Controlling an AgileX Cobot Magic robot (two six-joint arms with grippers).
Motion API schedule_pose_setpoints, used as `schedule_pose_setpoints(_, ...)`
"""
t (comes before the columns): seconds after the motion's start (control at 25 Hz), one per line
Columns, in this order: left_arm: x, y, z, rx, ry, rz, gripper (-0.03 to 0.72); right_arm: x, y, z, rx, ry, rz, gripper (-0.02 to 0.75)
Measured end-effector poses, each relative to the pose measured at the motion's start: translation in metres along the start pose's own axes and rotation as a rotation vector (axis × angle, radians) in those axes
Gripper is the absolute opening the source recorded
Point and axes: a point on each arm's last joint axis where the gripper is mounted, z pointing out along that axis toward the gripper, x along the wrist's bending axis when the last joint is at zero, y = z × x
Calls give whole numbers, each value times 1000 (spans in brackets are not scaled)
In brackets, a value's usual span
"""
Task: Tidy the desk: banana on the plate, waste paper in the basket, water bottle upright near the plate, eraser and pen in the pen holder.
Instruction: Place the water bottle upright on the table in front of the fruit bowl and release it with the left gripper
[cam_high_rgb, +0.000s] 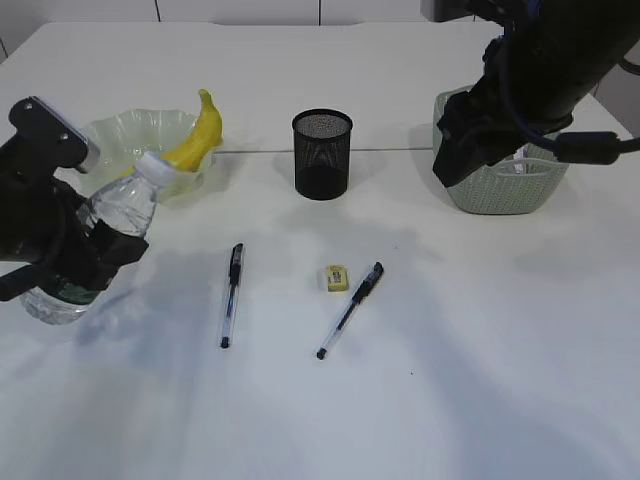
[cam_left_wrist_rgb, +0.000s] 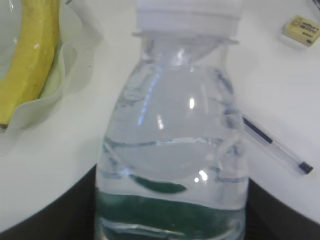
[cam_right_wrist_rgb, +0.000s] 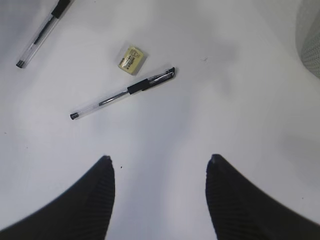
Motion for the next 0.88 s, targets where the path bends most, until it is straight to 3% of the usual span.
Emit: schedule_pose_setpoints(0.88,23,11,-15,63,221,46,433,-1,-10,16,22,-11,-1,428)
